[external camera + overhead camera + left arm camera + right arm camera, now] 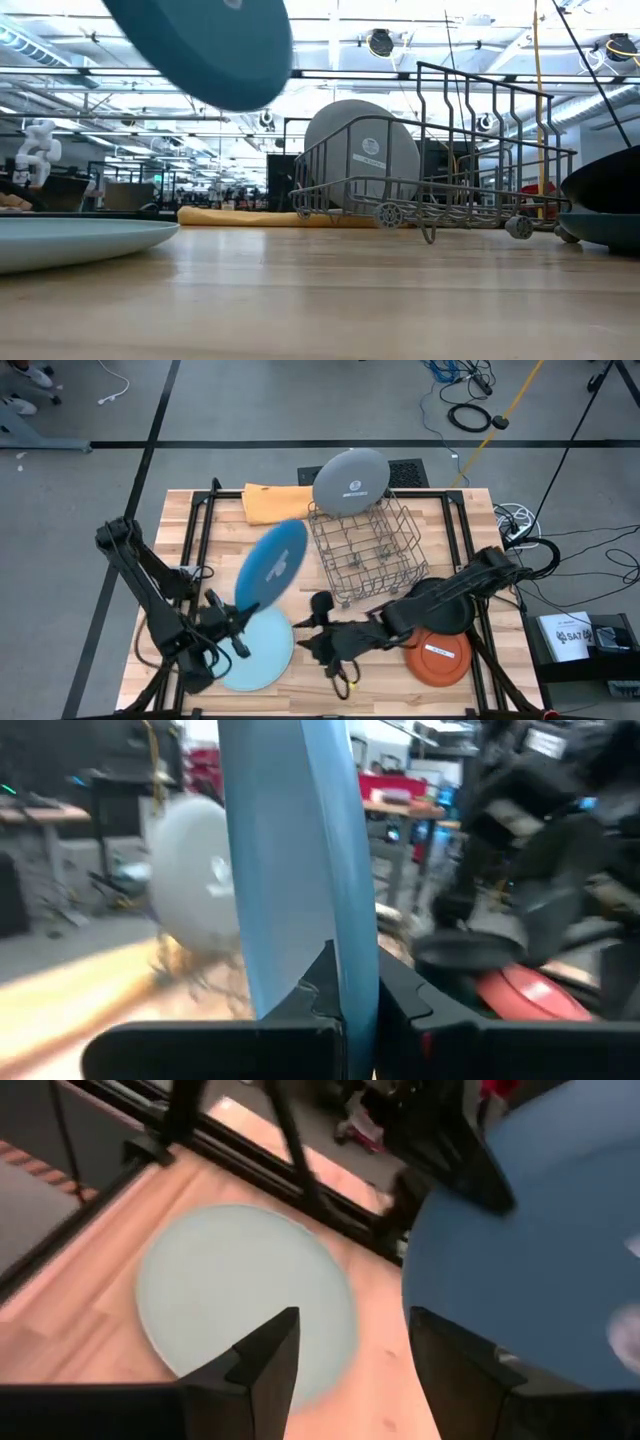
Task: Sort dishes
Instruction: Put the blue plate into the dish rack
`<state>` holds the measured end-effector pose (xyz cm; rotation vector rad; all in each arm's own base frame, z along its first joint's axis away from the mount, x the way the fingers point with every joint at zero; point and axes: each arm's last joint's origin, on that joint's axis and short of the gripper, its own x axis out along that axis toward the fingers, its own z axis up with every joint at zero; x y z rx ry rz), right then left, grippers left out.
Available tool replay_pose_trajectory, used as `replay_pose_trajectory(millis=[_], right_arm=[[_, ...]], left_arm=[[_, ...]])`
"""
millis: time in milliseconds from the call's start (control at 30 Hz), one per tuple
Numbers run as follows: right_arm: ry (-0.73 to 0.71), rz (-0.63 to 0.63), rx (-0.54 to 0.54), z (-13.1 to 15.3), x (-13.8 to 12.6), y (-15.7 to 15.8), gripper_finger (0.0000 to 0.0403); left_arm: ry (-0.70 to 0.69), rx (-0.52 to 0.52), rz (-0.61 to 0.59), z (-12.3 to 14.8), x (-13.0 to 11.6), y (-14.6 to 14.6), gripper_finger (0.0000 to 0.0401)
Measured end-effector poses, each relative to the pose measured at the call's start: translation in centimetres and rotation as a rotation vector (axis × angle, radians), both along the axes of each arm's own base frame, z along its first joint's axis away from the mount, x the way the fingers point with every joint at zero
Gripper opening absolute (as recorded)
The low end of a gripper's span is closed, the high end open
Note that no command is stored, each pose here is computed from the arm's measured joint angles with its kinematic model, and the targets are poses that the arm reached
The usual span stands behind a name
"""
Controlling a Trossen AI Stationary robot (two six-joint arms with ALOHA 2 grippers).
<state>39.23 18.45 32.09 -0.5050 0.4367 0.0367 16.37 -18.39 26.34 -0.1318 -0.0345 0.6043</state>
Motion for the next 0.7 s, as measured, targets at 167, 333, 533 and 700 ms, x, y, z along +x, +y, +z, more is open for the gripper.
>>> replay_pose_trajectory(millis=[167, 333, 533, 700], right_arm=[[0.134, -0.09, 0.029, 2.6, -4.4, -1.3, 0.0182], [0.412, -0.264, 0.04, 1.9, -8.3, -3.2, 0.0182], [0.624, -0.421, -0.04, 1.1, -10.3, -5.6, 0.0182], [0.667, -0.503, -0.074, 1.0, -10.4, -7.2, 0.0182]], left_arm=[[-0.005, 0.008, 0.03, 2.8, -0.7, 2.0, 0.0016], [0.037, 0.063, 0.058, 4.5, -1.0, 3.3, 0.0016], [0.064, 0.084, 0.109, 6.1, -0.7, 5.0, 0.0016], [0.13, 0.103, 0.043, 7.0, 0.3, 5.7, 0.0015]])
